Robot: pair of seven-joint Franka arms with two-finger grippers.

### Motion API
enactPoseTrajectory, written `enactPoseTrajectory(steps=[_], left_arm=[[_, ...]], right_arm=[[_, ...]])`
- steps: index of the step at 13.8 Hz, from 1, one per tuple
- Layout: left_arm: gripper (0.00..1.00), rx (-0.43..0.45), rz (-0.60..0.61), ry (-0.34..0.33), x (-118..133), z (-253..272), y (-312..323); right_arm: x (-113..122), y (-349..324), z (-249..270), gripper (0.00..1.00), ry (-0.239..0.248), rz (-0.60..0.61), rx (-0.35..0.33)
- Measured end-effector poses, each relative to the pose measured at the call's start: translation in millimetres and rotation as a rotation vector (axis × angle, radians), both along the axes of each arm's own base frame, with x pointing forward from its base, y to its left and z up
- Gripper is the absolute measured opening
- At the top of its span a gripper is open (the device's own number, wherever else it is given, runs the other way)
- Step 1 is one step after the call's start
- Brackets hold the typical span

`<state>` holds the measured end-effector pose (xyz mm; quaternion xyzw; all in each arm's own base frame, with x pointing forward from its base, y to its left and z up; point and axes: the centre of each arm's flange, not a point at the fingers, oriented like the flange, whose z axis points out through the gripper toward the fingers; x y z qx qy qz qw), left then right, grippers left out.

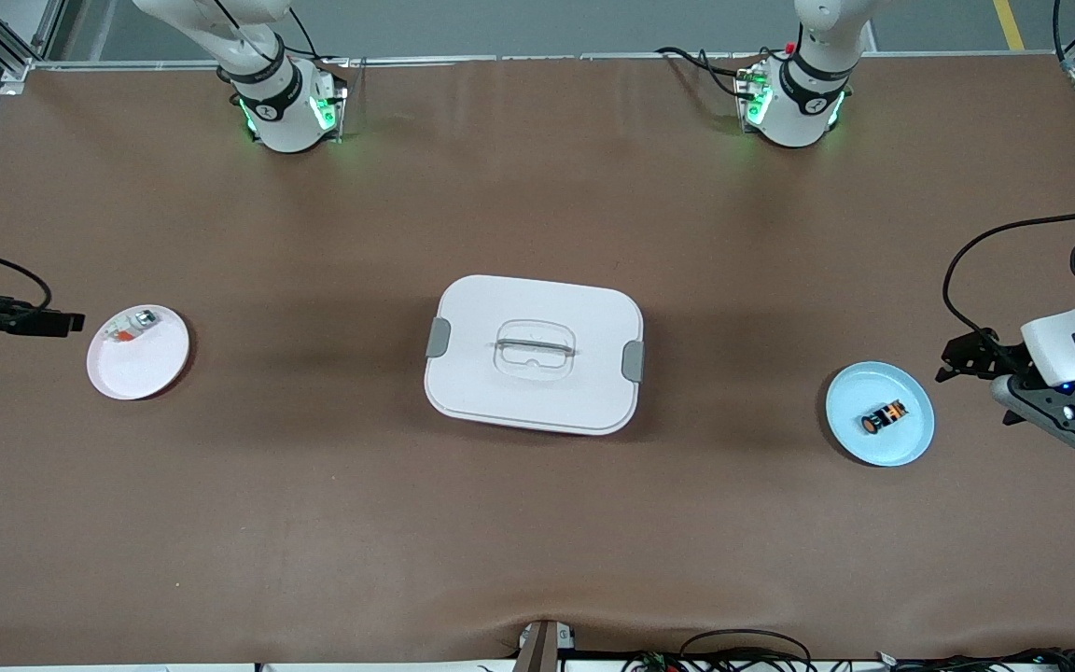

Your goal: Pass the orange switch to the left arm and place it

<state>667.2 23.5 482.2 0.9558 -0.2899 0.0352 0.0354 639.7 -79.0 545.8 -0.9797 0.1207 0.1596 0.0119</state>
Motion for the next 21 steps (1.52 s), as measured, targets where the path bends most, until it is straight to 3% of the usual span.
enactPoseTrajectory(steps=[2,5,7,14,21], left_arm=[[1.00,0.003,0.071,-0.003,-5,17,-12],[1.00,0.012,0.177,-0.010,-14,42,-28],[1.00,0.022,0.252,-0.005,-22,57,-36],[1.00,0.061,0.323,-0.011,-45,99,-50],[1.00,0.032,0.365,0.056,-70,128,-60]], right_arm=[[1,28,7,1.00,-0.015,0.048,-0.010],[-2,116,27,1.00,-0.064,0.130,-0.135],[-5,143,32,1.00,-0.075,0.135,-0.164],[-14,139,43,1.00,-0.068,0.128,-0.166],[-18,134,47,1.00,-0.065,0.119,-0.167]])
